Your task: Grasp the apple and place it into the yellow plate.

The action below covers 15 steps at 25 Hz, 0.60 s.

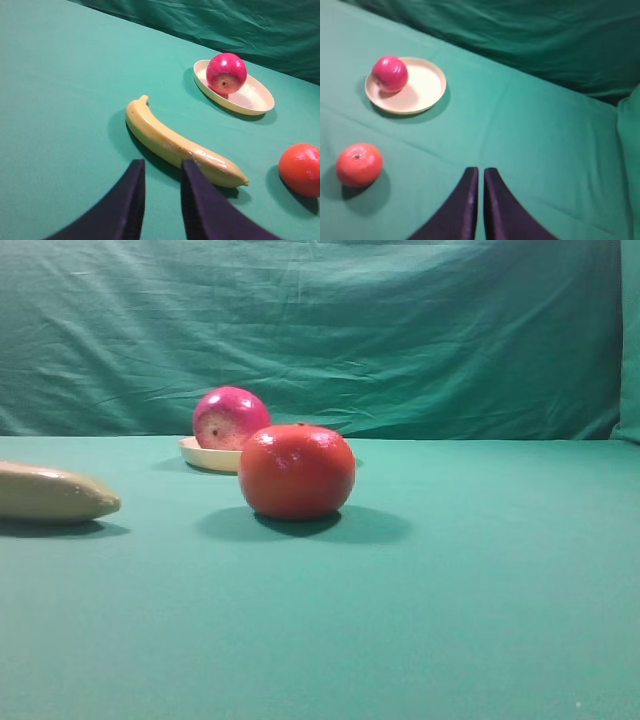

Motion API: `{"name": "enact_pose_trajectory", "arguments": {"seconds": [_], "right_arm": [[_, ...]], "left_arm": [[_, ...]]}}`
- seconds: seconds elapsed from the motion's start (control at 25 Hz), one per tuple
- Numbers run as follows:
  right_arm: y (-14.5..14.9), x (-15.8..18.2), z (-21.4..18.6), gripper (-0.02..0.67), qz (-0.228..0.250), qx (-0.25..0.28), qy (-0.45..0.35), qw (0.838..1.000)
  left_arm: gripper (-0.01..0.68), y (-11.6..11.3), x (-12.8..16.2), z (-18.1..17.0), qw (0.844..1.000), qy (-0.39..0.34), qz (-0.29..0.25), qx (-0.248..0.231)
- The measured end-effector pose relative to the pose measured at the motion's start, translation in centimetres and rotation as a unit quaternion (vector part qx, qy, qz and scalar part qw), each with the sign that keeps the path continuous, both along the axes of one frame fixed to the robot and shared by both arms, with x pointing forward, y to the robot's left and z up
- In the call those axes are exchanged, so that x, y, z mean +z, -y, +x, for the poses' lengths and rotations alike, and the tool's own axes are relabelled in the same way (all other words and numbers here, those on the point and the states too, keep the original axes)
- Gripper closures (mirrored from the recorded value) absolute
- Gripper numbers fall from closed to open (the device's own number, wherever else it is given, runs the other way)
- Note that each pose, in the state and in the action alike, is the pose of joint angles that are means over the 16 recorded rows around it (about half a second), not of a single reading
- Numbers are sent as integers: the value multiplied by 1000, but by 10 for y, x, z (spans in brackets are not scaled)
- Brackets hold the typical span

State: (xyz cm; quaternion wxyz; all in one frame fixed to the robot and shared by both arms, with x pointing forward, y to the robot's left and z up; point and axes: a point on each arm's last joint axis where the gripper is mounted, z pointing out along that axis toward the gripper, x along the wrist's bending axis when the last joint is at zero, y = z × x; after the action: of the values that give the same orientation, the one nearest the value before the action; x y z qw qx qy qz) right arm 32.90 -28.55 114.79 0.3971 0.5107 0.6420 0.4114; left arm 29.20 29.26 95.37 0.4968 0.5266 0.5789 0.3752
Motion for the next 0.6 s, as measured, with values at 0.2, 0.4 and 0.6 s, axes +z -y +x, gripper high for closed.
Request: {"name": "enact_pose_trajectory", "arguments": {"seconds": [0.2,0.4,0.6], "right_arm": [[12,-32,-20,649,16,-42,23,999],[19,-66,-37,649,30,-82,35,996],[21,-98,-48,649,44,-114,43,992]], "left_arm": [[516,0,0,0,1000,0,0,0],[516,0,0,0,1000,0,0,0],[516,0,0,0,1000,0,0,0]]}}
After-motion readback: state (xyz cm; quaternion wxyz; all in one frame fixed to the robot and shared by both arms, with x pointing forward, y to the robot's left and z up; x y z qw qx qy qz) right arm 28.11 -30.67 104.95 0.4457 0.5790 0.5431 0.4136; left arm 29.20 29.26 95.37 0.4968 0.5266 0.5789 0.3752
